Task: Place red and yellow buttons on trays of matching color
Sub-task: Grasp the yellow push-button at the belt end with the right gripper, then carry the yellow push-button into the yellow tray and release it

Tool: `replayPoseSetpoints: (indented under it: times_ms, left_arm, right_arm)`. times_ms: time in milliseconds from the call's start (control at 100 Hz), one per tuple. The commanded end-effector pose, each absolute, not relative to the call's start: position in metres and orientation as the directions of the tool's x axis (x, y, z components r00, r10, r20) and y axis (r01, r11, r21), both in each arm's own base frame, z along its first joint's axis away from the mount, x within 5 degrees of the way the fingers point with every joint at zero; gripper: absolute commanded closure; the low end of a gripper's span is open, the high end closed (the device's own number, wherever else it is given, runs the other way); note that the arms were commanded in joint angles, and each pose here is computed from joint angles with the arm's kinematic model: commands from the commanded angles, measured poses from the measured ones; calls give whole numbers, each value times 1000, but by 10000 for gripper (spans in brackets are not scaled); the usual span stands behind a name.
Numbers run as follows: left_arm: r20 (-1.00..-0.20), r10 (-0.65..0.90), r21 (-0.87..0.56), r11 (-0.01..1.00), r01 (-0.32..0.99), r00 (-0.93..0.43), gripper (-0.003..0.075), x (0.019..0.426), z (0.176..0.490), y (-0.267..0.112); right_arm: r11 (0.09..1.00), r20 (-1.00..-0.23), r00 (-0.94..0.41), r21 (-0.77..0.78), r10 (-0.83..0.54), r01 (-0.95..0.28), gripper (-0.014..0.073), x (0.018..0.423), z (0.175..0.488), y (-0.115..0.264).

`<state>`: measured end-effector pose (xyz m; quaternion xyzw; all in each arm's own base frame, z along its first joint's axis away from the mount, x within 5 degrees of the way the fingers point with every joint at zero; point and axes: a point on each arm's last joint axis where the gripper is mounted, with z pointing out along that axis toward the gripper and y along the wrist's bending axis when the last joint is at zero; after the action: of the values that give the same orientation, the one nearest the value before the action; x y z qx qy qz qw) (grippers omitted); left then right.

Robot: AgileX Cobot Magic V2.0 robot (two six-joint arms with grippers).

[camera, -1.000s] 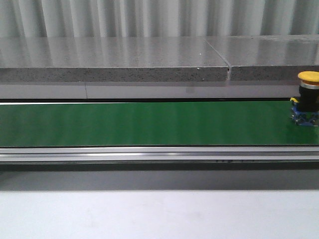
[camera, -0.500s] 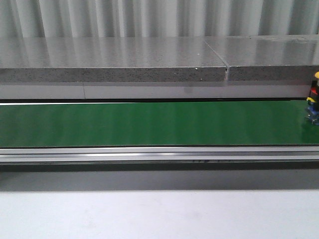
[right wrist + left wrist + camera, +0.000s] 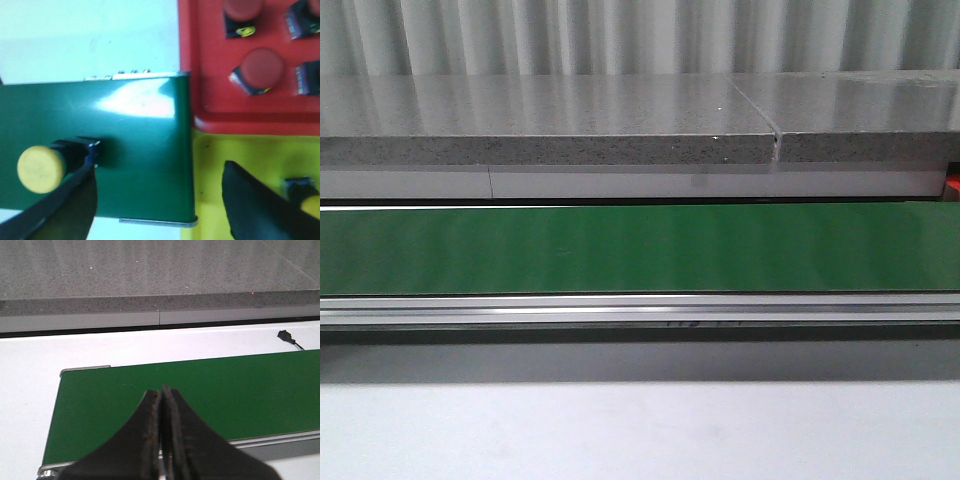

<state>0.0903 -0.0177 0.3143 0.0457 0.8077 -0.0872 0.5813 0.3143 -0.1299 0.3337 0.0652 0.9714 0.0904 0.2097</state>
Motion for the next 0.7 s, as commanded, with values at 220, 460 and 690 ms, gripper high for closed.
replayPoseSetpoints:
  times_ms: [220, 460, 690]
  left_arm:
    - [-970, -58, -99, 981, 166, -236, 740, 92, 329, -17]
    - [-970, -58, -99, 981, 166, -236, 740, 92, 329, -17]
    - [-970, -58, -99, 981, 166, -236, 740, 92, 329, -17]
  right_arm:
    - [987, -258, -961, 106, -93, -124, 67, 308, 317, -72]
    - [984, -270, -956, 96, -118, -148, 67, 322, 303, -65]
    - [985, -222, -970, 114, -99, -127, 109, 337, 277, -69]
